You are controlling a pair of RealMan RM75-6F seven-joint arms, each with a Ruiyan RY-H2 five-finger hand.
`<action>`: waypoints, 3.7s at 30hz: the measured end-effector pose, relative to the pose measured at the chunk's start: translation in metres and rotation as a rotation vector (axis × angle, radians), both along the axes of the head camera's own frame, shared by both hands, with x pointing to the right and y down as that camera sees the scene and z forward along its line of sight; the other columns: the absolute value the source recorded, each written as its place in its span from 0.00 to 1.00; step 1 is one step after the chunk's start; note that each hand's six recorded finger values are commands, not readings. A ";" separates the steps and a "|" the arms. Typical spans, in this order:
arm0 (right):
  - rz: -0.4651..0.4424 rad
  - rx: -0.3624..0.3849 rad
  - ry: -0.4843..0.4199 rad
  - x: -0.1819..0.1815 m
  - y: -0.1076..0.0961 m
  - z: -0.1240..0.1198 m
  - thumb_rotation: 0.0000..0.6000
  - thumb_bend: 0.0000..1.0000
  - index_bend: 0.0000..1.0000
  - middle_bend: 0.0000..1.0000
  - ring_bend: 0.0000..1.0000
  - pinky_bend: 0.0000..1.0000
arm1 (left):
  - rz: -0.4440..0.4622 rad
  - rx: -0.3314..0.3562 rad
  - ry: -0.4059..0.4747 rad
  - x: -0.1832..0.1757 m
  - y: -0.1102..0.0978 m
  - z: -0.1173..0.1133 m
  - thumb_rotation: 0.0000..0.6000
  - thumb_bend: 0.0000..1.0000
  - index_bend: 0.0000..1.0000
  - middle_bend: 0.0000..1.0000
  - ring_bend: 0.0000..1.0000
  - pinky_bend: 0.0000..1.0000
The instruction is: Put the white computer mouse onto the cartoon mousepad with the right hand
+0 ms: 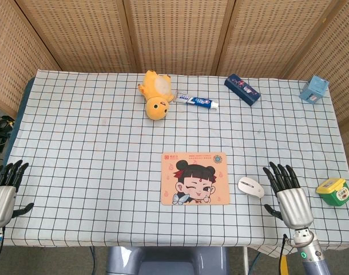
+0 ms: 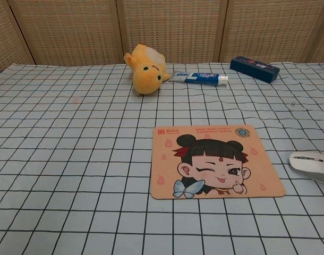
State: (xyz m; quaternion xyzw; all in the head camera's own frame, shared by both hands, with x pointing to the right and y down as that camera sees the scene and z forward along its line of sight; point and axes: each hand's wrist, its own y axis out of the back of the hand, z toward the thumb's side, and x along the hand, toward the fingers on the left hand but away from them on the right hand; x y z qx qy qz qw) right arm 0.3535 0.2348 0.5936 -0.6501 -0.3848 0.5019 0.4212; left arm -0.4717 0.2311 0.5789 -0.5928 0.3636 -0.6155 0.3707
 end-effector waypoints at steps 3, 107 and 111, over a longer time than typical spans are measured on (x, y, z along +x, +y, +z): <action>0.000 0.000 0.001 0.000 0.000 0.000 1.00 0.14 0.04 0.00 0.00 0.00 | 0.000 0.001 0.002 0.000 0.000 0.000 1.00 0.00 0.00 0.00 0.00 0.00; 0.100 -0.263 0.020 -0.050 -0.027 0.129 1.00 0.44 0.04 0.00 0.00 0.00 | -0.043 0.035 0.023 -0.008 -0.008 -0.007 1.00 0.00 0.00 0.00 0.00 0.00; 0.106 -0.264 0.033 -0.046 -0.028 0.131 1.00 0.44 0.04 0.00 0.00 0.00 | -0.043 0.038 0.024 -0.008 -0.008 -0.008 1.00 0.00 0.00 0.00 0.00 0.00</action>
